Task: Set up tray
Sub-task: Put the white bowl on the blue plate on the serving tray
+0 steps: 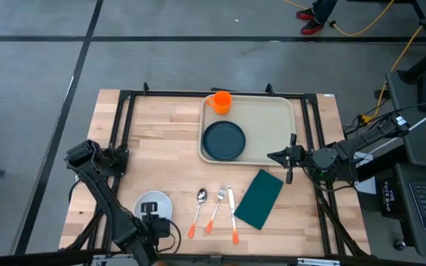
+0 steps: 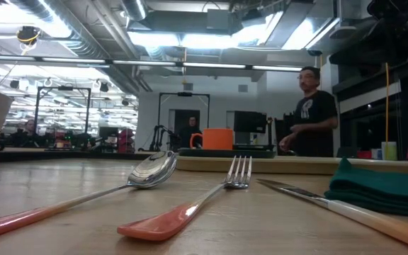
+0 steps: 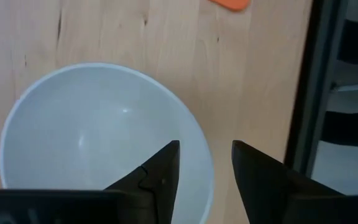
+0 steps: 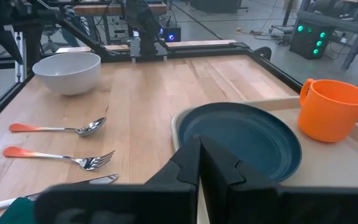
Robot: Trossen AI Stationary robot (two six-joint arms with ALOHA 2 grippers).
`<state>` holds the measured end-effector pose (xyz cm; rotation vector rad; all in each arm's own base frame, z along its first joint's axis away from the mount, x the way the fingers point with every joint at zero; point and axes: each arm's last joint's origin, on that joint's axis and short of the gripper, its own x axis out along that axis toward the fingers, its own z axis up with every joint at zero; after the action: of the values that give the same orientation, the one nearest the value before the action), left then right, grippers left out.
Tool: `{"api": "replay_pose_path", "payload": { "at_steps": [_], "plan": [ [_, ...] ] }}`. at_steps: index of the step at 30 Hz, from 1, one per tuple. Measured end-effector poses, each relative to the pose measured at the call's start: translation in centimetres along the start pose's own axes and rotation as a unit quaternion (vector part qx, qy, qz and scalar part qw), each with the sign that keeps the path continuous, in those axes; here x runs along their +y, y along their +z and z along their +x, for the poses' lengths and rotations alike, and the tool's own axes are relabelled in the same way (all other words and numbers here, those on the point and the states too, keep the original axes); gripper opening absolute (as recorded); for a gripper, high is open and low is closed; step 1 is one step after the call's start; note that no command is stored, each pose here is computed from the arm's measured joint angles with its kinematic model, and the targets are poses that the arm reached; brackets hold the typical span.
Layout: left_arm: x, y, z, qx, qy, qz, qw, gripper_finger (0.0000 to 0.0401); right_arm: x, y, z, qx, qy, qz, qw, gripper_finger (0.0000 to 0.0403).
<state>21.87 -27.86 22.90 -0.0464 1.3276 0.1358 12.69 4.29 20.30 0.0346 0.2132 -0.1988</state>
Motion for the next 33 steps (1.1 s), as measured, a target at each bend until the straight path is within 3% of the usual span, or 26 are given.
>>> {"api": "replay_pose_path", "payload": {
  "at_steps": [11, 26, 33],
  "plan": [
    [-0.9, -0.3, 2.7, 0.038, 0.023, -0.010, 0.999, 0.0141, 0.0, 0.0, 0.0, 0.000, 0.000, 0.001, 1.000, 0.0012],
    [-0.9, -0.2, 2.7, 0.022, 0.034, -0.058, 0.997, 0.0103, 0.0, 0.0, 0.0, 0.000, 0.000, 0.002, 1.000, 0.0012],
    [-0.9, -0.2, 2.7, 0.017, 0.036, -0.056, 0.998, 0.0082, 0.0, 0.0, 0.0, 0.000, 0.000, 0.001, 1.000, 0.0012]
  ]
}}
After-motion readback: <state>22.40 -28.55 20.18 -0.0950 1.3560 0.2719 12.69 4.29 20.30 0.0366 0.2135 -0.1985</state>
